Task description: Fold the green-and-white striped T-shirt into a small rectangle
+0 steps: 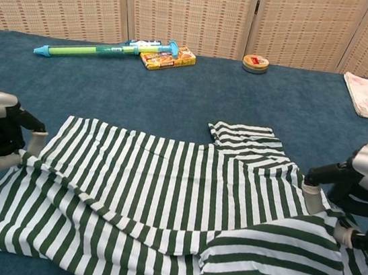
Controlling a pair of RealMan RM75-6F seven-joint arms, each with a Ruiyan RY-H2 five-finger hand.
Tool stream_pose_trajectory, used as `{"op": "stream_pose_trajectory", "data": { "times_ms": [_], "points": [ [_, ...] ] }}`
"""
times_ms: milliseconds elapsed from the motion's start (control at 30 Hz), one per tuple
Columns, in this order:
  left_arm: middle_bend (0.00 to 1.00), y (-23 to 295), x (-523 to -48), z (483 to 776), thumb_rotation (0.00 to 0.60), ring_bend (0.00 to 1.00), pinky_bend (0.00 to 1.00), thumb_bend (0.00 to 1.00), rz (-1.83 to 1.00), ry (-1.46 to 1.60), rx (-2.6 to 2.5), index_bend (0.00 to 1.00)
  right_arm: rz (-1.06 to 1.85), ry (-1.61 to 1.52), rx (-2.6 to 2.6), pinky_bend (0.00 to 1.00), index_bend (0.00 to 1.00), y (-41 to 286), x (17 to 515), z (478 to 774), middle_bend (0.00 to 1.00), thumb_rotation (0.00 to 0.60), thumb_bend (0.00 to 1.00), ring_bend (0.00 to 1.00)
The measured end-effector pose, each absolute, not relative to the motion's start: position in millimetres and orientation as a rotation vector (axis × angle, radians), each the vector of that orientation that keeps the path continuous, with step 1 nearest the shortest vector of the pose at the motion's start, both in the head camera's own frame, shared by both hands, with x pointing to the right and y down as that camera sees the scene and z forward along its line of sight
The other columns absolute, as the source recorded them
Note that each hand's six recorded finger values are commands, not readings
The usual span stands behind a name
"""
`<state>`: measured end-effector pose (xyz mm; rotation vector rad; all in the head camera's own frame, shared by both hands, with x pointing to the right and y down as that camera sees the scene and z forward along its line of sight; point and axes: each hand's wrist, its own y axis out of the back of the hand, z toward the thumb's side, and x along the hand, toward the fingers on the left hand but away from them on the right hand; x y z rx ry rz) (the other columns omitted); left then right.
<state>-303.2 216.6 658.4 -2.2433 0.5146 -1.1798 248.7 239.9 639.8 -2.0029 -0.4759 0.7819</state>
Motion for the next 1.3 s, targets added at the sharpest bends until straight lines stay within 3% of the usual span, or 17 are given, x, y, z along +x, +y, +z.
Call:
{"op": "stream_pose_trajectory", "data": {
  "times_ms": [533, 1300],
  "points": [
    [0.92, 171.8, -308.6, 698.2, 0.6, 0.84, 0.89, 0.59, -1.33, 0.564, -2.221, 0.62, 0.84, -0.493, -1.912, 1.0, 0.84, 203.6, 240.8, 669.1, 1.0, 0.6, 0.63, 1.0],
    [0.92, 139.1, -328.1, 728.8, 0.6, 0.83, 0.89, 0.58, -1.479, 0.672, -2.194, 0.6, 0.964, -0.548, -1.87, 1.0, 0.84, 176.1, 247.5, 696.0, 1.0, 0.6, 0.64, 1.0]
  ]
}}
